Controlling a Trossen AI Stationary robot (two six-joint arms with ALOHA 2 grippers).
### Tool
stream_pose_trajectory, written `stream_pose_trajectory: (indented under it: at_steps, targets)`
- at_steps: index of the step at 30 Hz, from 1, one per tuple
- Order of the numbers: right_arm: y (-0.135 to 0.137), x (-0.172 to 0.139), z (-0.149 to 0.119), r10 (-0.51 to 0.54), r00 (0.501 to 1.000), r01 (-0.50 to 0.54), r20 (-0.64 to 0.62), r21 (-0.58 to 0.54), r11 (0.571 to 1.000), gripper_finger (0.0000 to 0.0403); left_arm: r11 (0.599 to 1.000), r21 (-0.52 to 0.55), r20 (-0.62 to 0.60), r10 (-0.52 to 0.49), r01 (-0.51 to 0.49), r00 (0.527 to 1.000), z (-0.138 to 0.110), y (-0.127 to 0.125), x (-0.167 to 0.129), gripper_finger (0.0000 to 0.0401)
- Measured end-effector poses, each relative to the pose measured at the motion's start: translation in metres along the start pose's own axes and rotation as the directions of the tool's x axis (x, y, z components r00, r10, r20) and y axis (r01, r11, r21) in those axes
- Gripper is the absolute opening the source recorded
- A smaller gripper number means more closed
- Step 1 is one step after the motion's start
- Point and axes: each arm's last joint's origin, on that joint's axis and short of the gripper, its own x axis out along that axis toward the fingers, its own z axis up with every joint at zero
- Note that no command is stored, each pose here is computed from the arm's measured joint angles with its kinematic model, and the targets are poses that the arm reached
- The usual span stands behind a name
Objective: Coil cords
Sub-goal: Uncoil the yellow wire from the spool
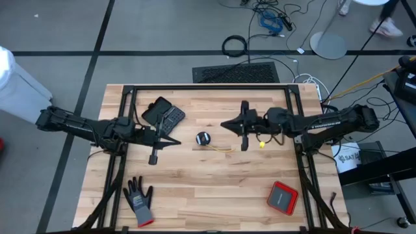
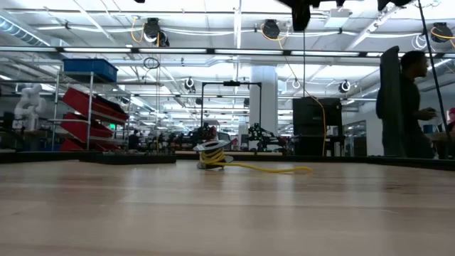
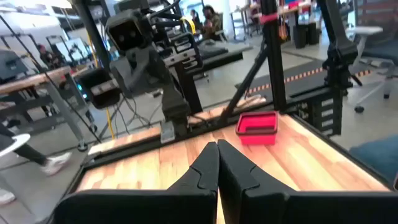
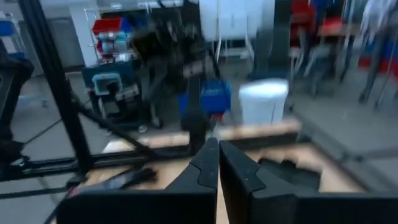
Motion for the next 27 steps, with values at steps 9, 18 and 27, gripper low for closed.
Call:
stream_pose_trajectory:
  at_steps: [9,18,27]
  targets:
    - [0.022,-0.003,-0.007,0.052,0.955,-0.152,-0.293,-0.328,0.932,0.0003,1.0,-0.001,0.034,0.014,-0.014,0.999,0.004,-0.002,0.0,0.0002]
    - [0.021,-0.019,-0.008,0.008,0.785,-0.108,-0.619,-0.125,0.986,0.0003,0.998,-0.002,0.022,0.058,-0.058,0.998,0.004,-0.001,0.0,0.0002]
    - [0.02,-0.009,-0.03,0.139,0.674,-0.138,-0.726,0.06,0.989,0.0004,0.99,-0.005,0.001,0.138,-0.138,0.99,0.003,0.002,-0.001,0.0002]
